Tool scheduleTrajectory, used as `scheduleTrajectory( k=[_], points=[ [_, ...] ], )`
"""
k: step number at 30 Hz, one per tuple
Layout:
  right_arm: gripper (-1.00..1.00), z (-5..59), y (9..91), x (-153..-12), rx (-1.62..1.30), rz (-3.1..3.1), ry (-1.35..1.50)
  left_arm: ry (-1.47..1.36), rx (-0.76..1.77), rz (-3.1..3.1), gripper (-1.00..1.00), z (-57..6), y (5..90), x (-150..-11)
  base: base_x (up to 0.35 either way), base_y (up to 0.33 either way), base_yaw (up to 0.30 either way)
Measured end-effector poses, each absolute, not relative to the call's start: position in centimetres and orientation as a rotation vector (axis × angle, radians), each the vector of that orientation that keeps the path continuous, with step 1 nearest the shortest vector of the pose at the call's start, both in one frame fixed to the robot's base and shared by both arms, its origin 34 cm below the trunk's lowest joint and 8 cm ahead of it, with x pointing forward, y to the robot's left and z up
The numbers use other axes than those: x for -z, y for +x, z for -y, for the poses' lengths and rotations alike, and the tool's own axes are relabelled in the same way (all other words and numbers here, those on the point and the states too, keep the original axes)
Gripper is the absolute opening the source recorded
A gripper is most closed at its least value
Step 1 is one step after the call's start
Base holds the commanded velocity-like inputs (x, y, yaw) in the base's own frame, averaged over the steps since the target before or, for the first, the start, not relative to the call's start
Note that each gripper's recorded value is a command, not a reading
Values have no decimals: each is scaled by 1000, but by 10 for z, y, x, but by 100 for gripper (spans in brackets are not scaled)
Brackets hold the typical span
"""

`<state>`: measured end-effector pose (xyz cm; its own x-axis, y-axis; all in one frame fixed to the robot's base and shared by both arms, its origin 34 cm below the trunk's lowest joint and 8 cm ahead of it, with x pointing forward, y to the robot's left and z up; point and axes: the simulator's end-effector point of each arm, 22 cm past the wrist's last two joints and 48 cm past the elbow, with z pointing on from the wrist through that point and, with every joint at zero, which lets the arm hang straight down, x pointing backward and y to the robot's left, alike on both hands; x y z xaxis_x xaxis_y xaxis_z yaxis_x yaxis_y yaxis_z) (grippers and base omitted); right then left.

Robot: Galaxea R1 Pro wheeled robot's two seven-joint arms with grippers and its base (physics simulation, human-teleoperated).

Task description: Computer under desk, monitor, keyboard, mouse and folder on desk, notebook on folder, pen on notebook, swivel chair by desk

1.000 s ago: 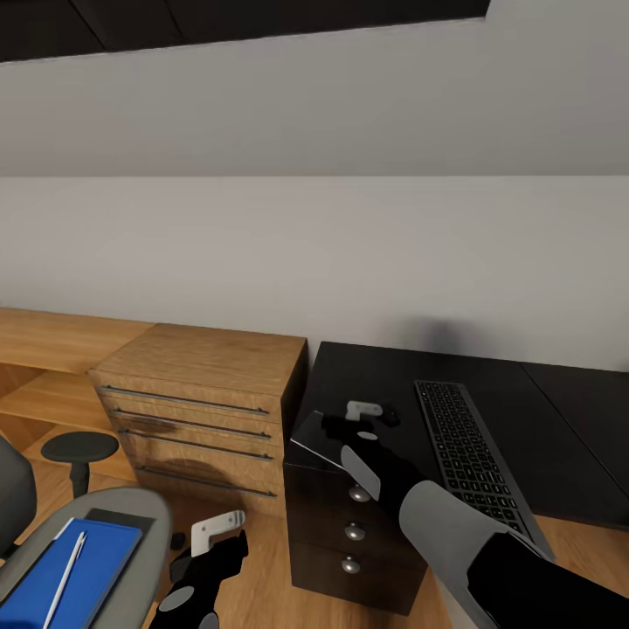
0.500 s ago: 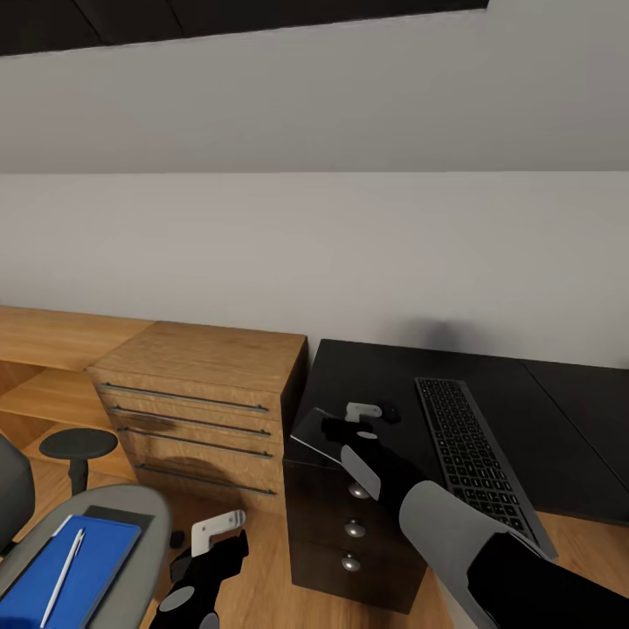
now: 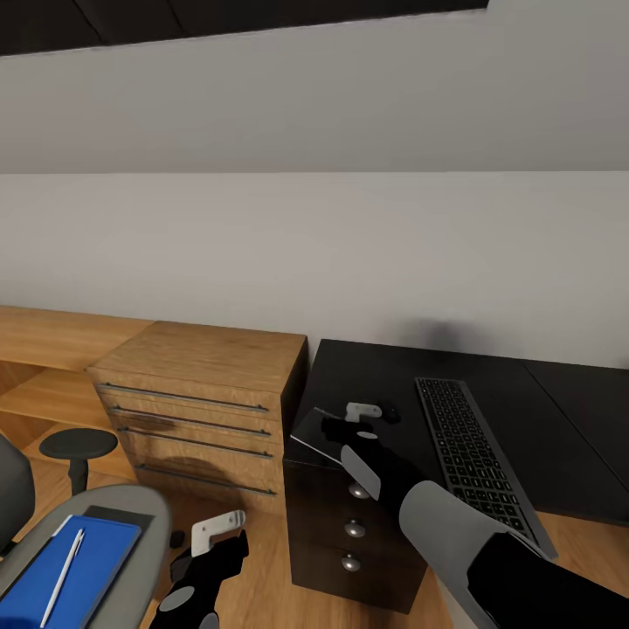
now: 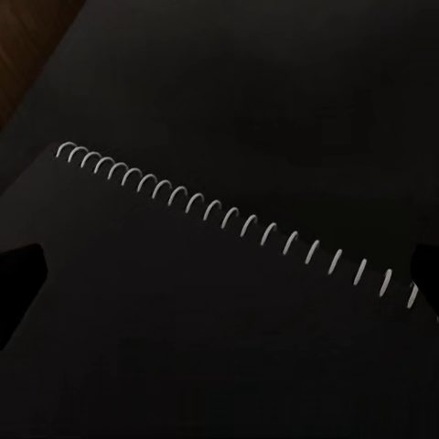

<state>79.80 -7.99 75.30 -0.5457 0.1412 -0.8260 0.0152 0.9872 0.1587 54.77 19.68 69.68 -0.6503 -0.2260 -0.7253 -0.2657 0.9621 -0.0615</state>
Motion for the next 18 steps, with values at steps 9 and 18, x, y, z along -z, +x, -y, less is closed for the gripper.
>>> scheduleTrajectory(
  k=[9,18],
  points=[
    [100,80,798,-753,-160,-2143,108,-342,-67,-2304,100,-197,547,-696,1,0,0],
    [100,80,798,-753,-159,-2142,107,-340,-68,-2303,100,-198,547,-695,121,-42,0]
  ],
)
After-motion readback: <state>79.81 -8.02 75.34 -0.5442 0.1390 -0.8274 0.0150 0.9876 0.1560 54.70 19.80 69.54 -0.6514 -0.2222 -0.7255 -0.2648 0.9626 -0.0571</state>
